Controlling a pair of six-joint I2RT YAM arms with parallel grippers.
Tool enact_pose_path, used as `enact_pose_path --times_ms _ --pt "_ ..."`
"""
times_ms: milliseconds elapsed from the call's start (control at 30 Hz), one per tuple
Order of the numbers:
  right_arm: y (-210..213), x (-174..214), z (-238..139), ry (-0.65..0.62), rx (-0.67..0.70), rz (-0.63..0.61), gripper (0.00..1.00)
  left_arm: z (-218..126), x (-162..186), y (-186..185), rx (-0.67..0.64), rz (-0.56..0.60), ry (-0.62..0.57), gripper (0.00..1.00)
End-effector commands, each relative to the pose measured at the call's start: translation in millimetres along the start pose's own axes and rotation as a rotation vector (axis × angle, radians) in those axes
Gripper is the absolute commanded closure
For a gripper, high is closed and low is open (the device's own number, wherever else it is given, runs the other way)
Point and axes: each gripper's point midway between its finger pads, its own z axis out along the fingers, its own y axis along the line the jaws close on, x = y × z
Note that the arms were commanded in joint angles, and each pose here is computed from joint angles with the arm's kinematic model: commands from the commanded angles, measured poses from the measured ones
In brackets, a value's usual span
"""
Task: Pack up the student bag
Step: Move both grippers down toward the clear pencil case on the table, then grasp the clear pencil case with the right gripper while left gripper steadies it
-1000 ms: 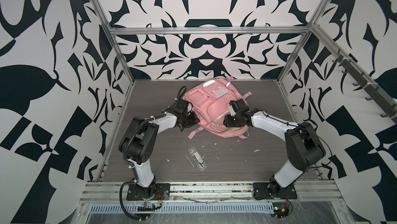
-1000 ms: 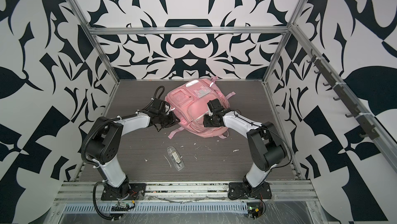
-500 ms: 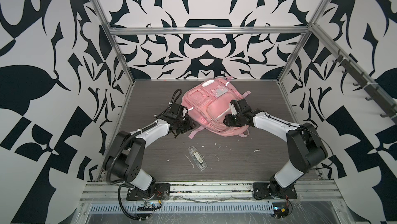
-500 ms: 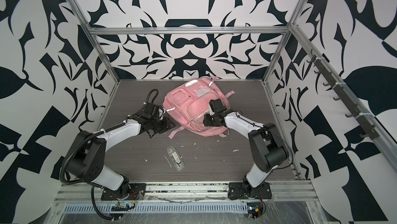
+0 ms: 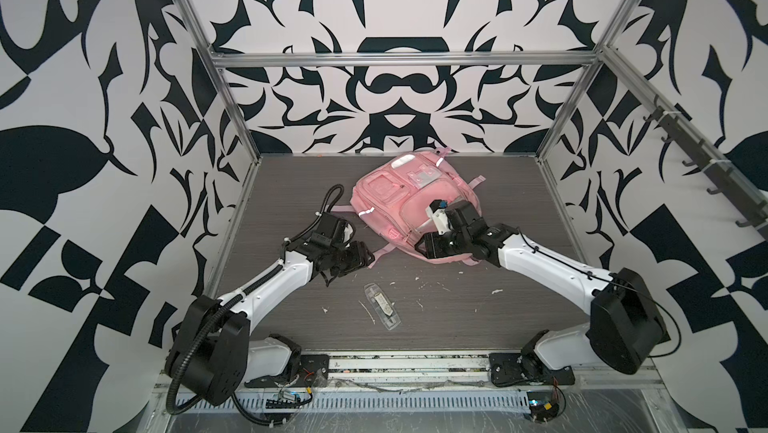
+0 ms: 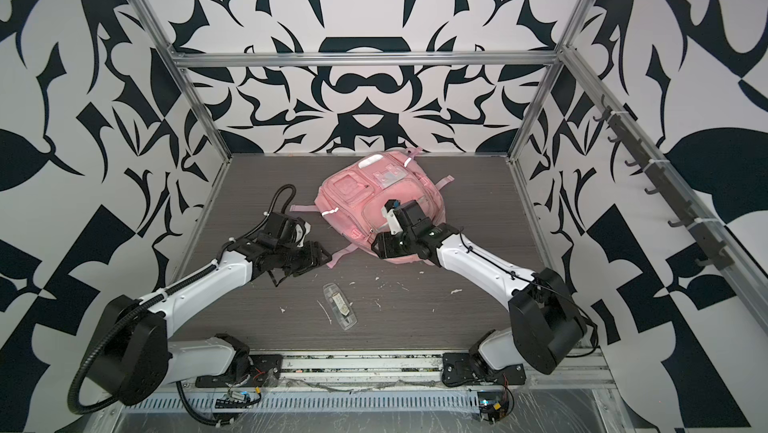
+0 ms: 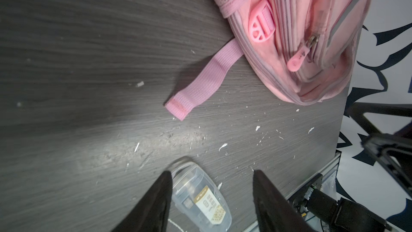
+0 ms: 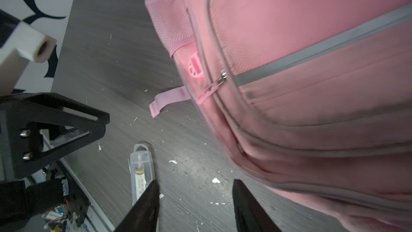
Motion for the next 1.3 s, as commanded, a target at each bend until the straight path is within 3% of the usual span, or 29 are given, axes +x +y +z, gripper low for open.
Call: enact_pose_path --times_ms 0,567,900,1267 --pt "26 12 14 0.052 -0.063 -0.021 0.44 -5 25 8 -0.035 -0.029 0.038 0.39" --pt "62 69 61 0.233 -0.186 -0.02 0.47 9 105 27 -0.092 -0.07 0.163 0.37" --pt "47 85 66 0.253 -0.135 -0.009 0.49 23 100 18 -0.097 -0.071 0.163 0.37" --pt "30 98 59 0.244 -0.082 -0.016 0.49 45 87 16 -0.196 -0.117 0.18 0.37"
